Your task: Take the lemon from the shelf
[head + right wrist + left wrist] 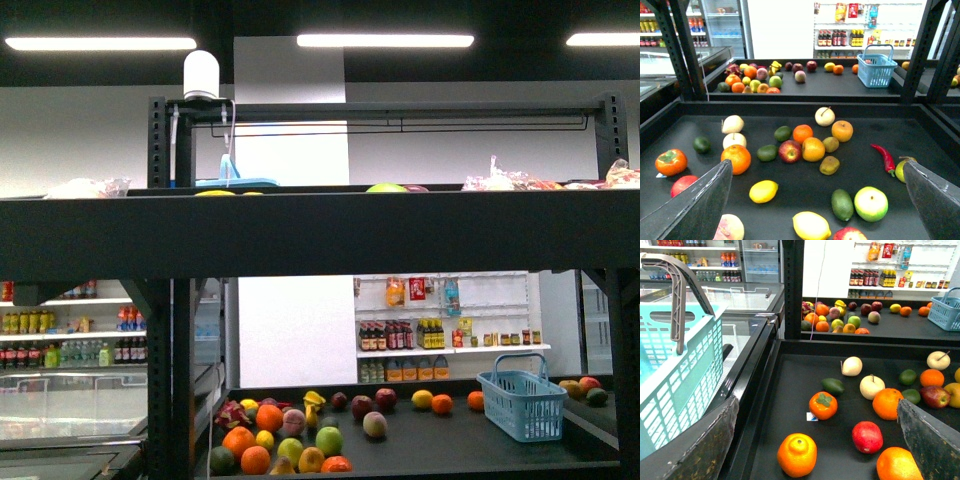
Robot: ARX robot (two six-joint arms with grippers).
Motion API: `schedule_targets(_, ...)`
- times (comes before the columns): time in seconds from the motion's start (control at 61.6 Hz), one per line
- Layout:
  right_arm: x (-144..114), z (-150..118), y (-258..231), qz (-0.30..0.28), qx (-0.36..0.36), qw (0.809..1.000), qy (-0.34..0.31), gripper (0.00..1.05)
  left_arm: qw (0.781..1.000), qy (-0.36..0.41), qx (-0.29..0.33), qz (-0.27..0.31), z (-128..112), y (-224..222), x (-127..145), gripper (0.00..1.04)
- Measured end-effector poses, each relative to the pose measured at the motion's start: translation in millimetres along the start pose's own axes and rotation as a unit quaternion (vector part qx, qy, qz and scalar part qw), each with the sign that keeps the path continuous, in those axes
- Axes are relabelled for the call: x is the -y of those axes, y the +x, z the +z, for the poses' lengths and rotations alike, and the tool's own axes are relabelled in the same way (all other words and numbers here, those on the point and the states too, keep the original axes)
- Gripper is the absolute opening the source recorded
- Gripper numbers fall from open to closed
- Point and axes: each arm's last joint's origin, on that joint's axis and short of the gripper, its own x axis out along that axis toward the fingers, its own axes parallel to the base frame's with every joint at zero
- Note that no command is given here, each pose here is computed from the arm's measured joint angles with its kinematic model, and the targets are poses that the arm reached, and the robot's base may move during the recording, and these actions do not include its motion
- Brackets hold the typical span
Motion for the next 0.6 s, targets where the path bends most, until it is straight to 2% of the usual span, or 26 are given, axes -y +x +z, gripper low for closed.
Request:
schedule_targets(0.081, 0.0, 0.0, 0.0, 0.001, 0.0, 1.0, 0.0, 1.02, 0.996, -0.087, -0.01, -0.019, 26.7, 6.3, 1.2, 0.97)
schedule_targets(0.162, 0.0, 0.0, 0.0, 0.001, 0.0, 1.0, 0.0, 1.02, 0.987, -0.156, 0.0, -0.034, 68.9, 16.1, -1.7, 0.97)
schedule_targets(0.211, 0.0, 0.0, 0.0, 0.001, 0.0, 1.0, 0.0, 1.02, 0.978, -0.205, 0.002, -0.034, 96.8, 25.9, -9.0, 0.97)
schedule_targets(0.292, 0.0, 0.0, 0.0, 0.001, 0.0, 1.0, 0.0, 1.02, 0.959, -0.282, -0.005, -0.02, 129.6, 45.7, -26.8, 0.97)
schedule_targets(0.373, 0.0, 0.0, 0.0, 0.001, 0.0, 1.0, 0.0, 1.02, 0.939, -0.343, -0.01, 0.003, 150.0, 70.2, -45.6, 0.97)
schedule_targets(0.601, 0.0, 0.0, 0.0, 0.001, 0.0, 1.0, 0.0, 1.02, 0.886, -0.46, -0.033, 0.036, 177.7, 137.3, -92.5, 0.97)
